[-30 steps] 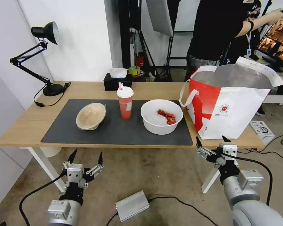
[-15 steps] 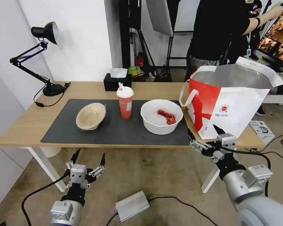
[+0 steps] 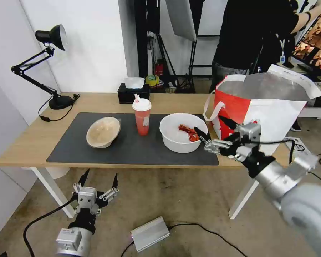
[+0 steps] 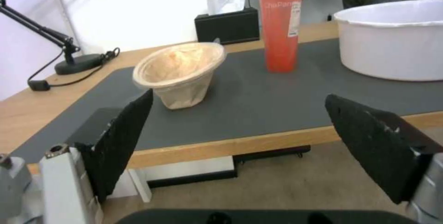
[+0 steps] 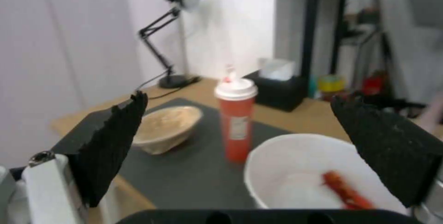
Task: Pick up the trash from the table and place it into the takeout bag.
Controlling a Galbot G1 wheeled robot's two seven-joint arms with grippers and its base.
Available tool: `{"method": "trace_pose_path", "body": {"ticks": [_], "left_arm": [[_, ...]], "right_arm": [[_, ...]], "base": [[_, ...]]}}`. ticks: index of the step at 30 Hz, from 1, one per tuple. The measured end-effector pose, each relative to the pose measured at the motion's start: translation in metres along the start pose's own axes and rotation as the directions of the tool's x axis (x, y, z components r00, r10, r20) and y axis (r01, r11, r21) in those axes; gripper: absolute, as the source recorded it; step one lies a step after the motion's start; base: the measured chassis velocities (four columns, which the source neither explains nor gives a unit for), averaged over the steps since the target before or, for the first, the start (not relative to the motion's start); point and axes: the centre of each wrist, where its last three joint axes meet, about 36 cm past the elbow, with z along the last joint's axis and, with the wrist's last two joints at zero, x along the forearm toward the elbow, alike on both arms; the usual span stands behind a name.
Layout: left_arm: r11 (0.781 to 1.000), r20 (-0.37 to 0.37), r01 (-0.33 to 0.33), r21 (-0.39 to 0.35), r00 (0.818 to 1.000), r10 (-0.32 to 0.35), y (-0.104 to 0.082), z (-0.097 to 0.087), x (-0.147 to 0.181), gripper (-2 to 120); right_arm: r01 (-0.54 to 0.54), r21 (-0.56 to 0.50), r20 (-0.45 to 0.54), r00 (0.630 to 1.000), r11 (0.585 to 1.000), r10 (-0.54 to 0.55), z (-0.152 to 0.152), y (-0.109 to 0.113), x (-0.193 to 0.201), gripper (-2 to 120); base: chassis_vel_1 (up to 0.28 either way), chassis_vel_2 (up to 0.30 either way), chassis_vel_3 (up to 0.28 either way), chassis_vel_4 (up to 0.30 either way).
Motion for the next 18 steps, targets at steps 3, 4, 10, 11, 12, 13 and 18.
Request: {"method": "trace_pose_path", "body": {"ticks": [3, 4, 10, 11, 12, 13, 18], "left_arm": [[1.0, -0.001, 0.005, 0.001, 1.0, -0.005, 0.0, 0.0, 0.0, 100], [1.0, -0.002, 0.007, 0.001, 1.0, -0.007, 0.001, 0.0, 0.0, 100], [1.0, -0.004, 0.018, 0.0, 1.0, -0.018, 0.002, 0.002, 0.0, 100], [1.0, -0.005, 0.02, 0.002, 1.0, -0.02, 0.002, 0.002, 0.0, 100], [1.0, -0.005, 0.02, 0.002, 1.0, -0.02, 0.002, 0.002, 0.0, 100], [1.0, -0.006, 0.021, 0.003, 1.0, -0.021, 0.002, 0.003, 0.0, 100], [1.0, -0.005, 0.024, 0.008, 1.0, -0.024, 0.001, 0.004, -0.001, 100]], "right_arm": [[0.054, 0.02, -0.044, 0.998, 0.998, -0.053, -0.015, -0.01, -0.01, 100], [0.085, 0.037, -0.066, 0.994, 0.996, -0.083, -0.021, -0.014, -0.015, 100], [0.216, 0.111, -0.222, 0.957, 0.97, -0.188, -0.035, -0.039, -0.044, 100], [0.23, 0.128, -0.248, 0.949, 0.965, -0.194, -0.038, -0.045, -0.051, 100], [0.23, 0.128, -0.248, 0.949, 0.965, -0.194, -0.038, -0.045, -0.051, 100], [0.237, 0.145, -0.263, 0.945, 0.961, -0.194, -0.042, -0.05, -0.055, 100], [0.258, 0.229, -0.351, 0.921, 0.938, -0.168, -0.051, -0.079, -0.071, 100]], "base": [[0.0, 0.0, 0.0, 0.0], [0.0, 0.0, 0.0, 0.0], [0.0, 0.0, 0.0, 0.0], [0.0, 0.0, 0.0, 0.0], [0.0, 0.0, 0.0, 0.0], [0.0, 0.0, 0.0, 0.0], [0.0, 0.0, 0.0, 0.0]]}}
